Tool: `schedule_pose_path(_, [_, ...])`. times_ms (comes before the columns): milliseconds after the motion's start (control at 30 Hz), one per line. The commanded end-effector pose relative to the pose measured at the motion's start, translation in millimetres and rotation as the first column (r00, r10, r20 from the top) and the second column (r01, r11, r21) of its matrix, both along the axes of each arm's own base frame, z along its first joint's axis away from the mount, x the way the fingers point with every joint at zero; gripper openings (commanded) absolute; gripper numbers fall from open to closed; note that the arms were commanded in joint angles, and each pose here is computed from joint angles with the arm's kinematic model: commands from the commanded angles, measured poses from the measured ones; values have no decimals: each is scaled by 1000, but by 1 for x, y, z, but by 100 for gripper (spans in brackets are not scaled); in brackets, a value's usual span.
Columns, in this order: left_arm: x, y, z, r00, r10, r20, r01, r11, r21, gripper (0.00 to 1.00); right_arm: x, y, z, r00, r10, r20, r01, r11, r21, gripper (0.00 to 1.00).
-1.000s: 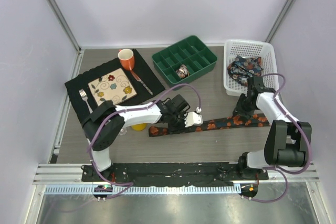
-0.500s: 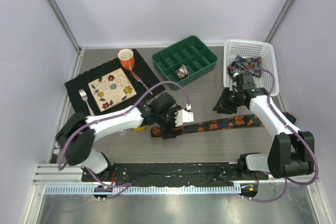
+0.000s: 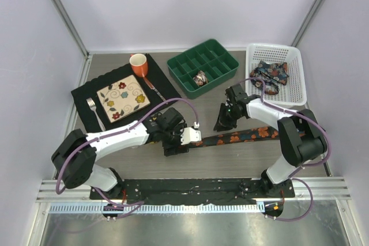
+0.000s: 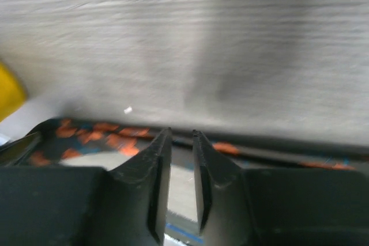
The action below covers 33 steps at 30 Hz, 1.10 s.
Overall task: Roll the ties
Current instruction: Flatten out the tie at the center of the board.
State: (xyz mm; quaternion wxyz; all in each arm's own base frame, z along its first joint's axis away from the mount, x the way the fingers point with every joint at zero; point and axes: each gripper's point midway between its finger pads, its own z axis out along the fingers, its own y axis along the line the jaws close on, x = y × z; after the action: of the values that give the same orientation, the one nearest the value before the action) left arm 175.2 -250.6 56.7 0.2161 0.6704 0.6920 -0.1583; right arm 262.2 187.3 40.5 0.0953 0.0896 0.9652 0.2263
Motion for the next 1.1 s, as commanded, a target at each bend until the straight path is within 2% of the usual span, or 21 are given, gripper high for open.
schedule_pose_path(0, [12, -7, 7, 999, 15, 45, -15, 1000, -16, 70, 28, -2, 6, 996, -13, 91, 17, 999, -44, 17])
schedule_pose_path(100, [14, -7, 5, 999, 19, 46, -18, 1000, -10, 69, 27, -3, 7, 997, -6, 83, 11, 998, -59, 6])
schedule_pose_path(233, [14, -7, 5, 999, 21, 45, -20, 1000, -10, 68, 25, -10, 21, 995, 0, 101, 8, 996, -86, 1])
schedule_pose_path(333, [14, -6, 4, 999, 25, 47, -25, 1000, -8, 67, 17, -16, 23, 996, 14, 88, -4, 994, -110, 1])
schedule_pose_path(500, [17, -6, 3, 998, 33, 60, -33, 999, -1, 68, -1, -32, 1, 999, 38, 24, -33, 982, -187, 1])
schedule_pose_path(700, [18, -7, 1, 998, 34, 57, -34, 999, 6, 69, -1, -36, -6, 999, 47, 11, -43, 975, -217, 1])
schedule_pose_path(1067, [21, -6, -3, 997, 35, 63, -37, 999, 20, 69, -9, -36, 7, 997, 80, 5, -77, 976, -201, 1])
